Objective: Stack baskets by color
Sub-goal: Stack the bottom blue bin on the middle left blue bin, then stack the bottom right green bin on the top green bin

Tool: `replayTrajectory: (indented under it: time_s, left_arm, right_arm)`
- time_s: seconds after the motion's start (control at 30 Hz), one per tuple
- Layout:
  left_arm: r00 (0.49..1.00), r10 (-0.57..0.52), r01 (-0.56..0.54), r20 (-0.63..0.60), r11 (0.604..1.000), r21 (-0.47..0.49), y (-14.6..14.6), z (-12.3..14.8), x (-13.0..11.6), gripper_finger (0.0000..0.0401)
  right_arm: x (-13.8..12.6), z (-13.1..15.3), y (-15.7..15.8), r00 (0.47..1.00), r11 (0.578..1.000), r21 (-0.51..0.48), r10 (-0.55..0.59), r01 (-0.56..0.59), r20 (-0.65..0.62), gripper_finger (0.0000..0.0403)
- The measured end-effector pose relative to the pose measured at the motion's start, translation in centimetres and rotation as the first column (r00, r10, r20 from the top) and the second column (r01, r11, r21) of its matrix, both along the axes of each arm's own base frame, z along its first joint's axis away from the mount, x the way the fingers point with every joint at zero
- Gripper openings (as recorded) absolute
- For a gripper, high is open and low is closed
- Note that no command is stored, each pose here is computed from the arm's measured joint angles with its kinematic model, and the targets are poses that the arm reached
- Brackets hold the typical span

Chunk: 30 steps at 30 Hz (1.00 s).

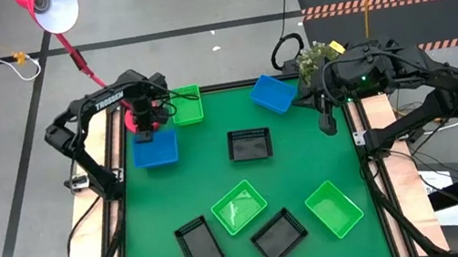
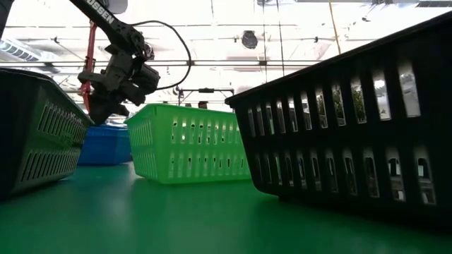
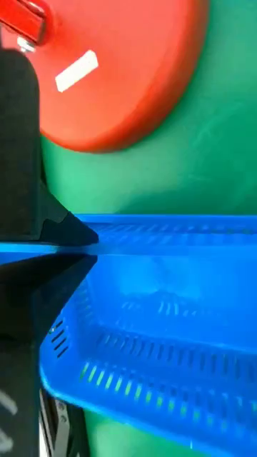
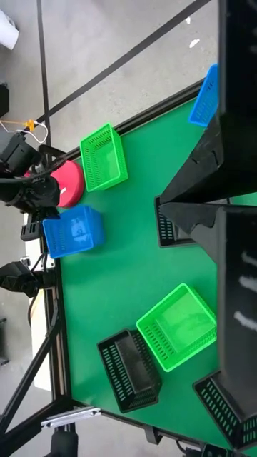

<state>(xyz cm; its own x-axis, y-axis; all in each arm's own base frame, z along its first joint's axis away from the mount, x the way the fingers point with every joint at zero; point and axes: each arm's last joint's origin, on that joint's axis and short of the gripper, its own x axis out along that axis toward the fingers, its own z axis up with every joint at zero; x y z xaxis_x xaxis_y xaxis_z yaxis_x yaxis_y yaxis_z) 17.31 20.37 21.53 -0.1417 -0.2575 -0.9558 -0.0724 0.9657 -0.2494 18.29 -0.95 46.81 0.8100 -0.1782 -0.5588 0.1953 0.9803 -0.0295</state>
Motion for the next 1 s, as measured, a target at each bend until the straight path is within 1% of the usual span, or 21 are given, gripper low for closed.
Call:
replayTrajectory:
  time_s: [0.1,0.2,0.37,0.53,0.63,0.7,0.77,0.9,1.0]
  left_arm:
    - [0.999,0.004,-0.002,-0.042,0.999,0.046,-0.1,0.0,0.2,0.0017]
    - [0.999,-0.005,0.007,-0.044,0.999,0.054,-0.2,0.1,0.3,0.0027]
    - [1.0,0.009,-0.007,-0.017,0.994,0.107,0.0,0.0,0.9,0.0075]
    - [0.998,0.009,-0.001,-0.055,0.988,0.154,-0.4,0.0,1.4,0.0123]
    - [0.996,0.027,-0.011,-0.082,0.981,0.196,-0.7,0.4,1.4,0.0143]
    - [0.996,0.047,-0.029,-0.073,0.974,0.226,-1.1,1.2,1.4,0.015]
    - [0.996,0.079,-0.068,-0.031,0.959,0.274,-1.6,2.6,1.5,0.0151]
    - [0.982,0.155,-0.186,0.111,0.908,0.375,-3.4,6.5,1.4,0.0152]
    - [0.948,0.2,-0.288,0.246,0.869,0.402,-5.5,9.4,1.5,0.0152]
  right_arm:
    - [0.0,0.0,0.0,1.0,1.0,0.013,-0.009,0.009,0.003,0.0]
    - [0.0,0.0,0.0,1.0,1.0,0.018,-0.01,0.01,0.004,0.0]
    - [0.0,0.0,0.0,1.0,1.0,0.019,-0.009,0.009,0.004,0.0]
    - [0.0,0.0,0.0,1.0,1.0,0.02,-0.009,0.009,0.004,0.0]
    - [0.0,0.0,0.0,1.0,0.999,0.029,-0.016,0.015,0.006,0.0]
    - [0.0,0.0,0.0,0.999,0.998,0.053,-0.032,0.032,0.011,0.0]
    - [0.0,0.0,0.0,0.999,0.996,0.079,-0.052,0.051,0.015,0.0]
    - [0.0,0.0,0.0,0.997,0.991,0.112,-0.075,0.072,0.02,0.0]
    - [0.1,0.0,0.0,0.996,0.989,0.125,-0.085,0.081,0.02,0.0]
